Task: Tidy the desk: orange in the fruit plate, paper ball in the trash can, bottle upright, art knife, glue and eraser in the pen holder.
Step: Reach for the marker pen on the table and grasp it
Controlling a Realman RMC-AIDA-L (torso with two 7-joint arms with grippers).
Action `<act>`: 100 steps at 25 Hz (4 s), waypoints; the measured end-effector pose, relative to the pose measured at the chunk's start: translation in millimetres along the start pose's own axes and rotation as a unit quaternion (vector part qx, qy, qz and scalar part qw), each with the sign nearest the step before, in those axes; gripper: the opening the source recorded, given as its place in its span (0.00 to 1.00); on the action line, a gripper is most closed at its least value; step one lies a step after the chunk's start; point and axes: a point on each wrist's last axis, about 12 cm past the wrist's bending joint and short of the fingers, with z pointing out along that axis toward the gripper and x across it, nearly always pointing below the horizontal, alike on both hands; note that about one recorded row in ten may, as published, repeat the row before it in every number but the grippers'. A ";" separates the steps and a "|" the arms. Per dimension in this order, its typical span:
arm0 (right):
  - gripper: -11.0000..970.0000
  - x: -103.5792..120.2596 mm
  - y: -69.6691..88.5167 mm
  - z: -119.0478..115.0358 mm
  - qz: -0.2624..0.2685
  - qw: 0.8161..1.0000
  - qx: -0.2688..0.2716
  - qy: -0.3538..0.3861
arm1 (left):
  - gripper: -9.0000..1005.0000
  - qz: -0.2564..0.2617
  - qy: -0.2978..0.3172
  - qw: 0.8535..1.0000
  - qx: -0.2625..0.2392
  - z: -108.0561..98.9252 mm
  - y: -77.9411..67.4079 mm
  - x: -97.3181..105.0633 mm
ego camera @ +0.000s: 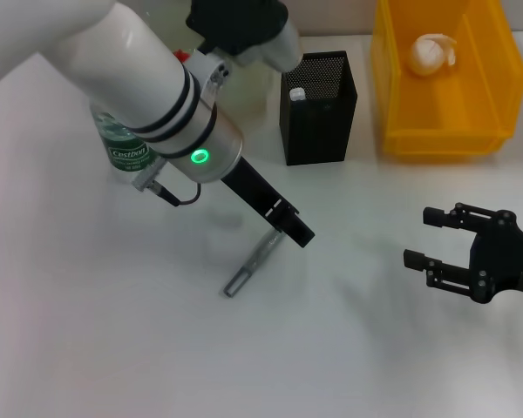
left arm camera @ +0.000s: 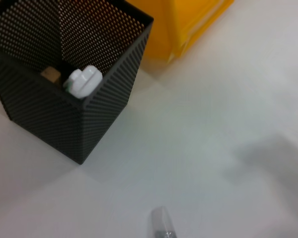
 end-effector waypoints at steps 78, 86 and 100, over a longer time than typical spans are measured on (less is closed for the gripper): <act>0.69 -1.0 -0.8 -0.3 0.000 1.000 0.004 -0.007 | 0.14 0.041 0.023 0.998 -0.039 37.6 0.6 20.2; 0.69 -1.1 -0.8 -0.2 0.000 1.000 0.004 -0.007 | 0.15 0.045 0.024 0.998 -0.036 37.9 0.6 21.3; 0.70 -1.1 -0.4 0.4 0.002 1.000 0.003 -0.008 | 0.27 0.047 0.026 0.998 -0.032 36.9 0.5 21.0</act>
